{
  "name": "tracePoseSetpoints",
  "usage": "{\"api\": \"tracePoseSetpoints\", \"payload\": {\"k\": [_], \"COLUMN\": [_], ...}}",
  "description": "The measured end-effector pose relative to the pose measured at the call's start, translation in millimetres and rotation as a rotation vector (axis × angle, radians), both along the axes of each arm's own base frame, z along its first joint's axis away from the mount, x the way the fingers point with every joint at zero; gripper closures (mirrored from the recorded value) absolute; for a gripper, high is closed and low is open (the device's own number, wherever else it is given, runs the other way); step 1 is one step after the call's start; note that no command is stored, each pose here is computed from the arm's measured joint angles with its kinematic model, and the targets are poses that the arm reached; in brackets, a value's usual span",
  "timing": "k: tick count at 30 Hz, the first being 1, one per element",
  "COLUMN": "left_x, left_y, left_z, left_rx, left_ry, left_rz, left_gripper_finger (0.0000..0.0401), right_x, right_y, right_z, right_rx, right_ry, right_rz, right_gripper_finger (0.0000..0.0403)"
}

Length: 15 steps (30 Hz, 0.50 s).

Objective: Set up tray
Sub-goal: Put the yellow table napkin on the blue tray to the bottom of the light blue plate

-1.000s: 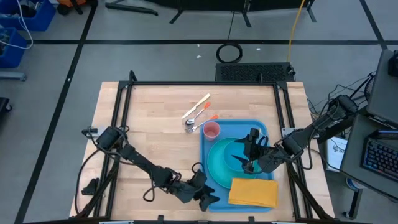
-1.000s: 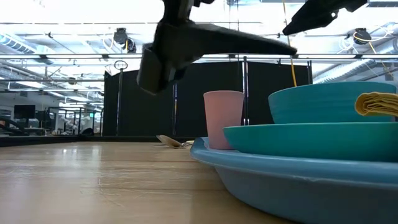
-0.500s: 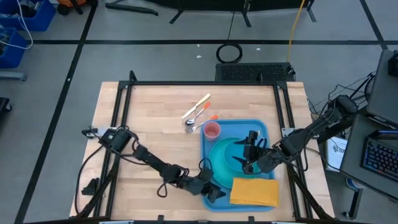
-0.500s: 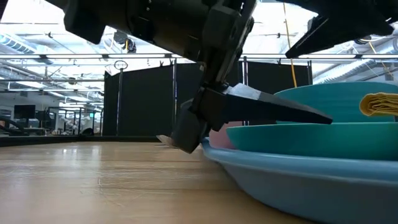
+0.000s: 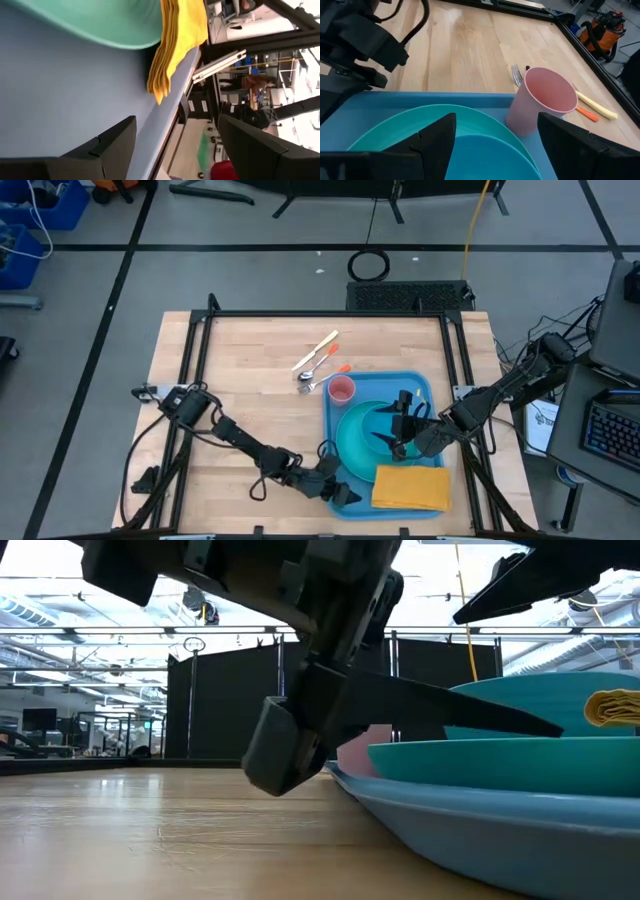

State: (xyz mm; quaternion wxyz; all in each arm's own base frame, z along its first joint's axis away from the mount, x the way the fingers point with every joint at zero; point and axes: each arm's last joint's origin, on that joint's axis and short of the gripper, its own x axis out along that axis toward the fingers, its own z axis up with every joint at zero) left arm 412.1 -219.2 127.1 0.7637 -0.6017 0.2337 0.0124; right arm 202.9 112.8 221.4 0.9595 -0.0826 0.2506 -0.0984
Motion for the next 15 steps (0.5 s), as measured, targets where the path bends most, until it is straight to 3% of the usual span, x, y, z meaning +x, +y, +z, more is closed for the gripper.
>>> {"api": "tracePoseSetpoints", "payload": {"k": [7, 12, 15], "left_x": [9.3, 16.8, 21.4], "left_y": [12.1, 9.4, 6.0], "left_z": [4.7, 8.8, 17.3], "left_rx": [0.018, 0.076, 0.082], "left_ry": [-0.027, 0.066, 0.050], "left_rz": [0.031, -0.001, -0.023], "left_gripper_finger": [0.0119, 0.0119, 0.0119], "right_x": [0.0, 0.0, 0.1], "right_y": [0.4, 0.8, 0.9], "right_z": [-0.2, -0.3, -0.1], "right_rx": [0.017, 0.025, 0.027], "right_ry": [0.002, 0.006, 0.003], "right_rz": [0.005, 0.014, 0.014], "right_gripper_finger": [0.0133, 0.0133, 0.0133]}}
